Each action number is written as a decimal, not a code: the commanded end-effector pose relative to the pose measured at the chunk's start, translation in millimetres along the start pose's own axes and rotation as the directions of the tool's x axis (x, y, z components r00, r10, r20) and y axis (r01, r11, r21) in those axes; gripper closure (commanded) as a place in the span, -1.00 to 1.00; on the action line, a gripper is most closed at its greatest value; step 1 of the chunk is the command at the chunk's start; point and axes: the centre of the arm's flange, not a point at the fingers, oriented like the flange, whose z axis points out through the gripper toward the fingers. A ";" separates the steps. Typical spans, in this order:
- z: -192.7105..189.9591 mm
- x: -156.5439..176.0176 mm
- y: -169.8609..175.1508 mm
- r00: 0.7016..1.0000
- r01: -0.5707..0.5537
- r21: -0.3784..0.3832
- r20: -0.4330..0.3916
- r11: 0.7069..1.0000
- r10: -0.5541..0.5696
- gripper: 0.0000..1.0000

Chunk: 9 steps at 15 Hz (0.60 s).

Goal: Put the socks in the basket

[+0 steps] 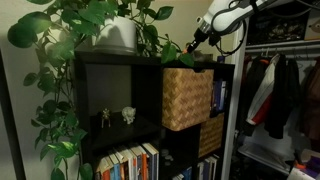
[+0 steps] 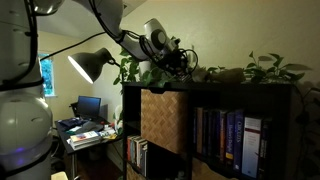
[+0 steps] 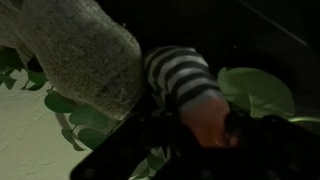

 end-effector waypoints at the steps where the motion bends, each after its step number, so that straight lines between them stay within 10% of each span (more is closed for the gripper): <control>1: -25.5 -0.2 -2.9 1.000 -0.028 -0.004 0.007 1.000 0.028 0.78; 9: -83.7 6.4 -4.3 0.999 -0.033 -0.017 -0.020 0.999 0.033 0.83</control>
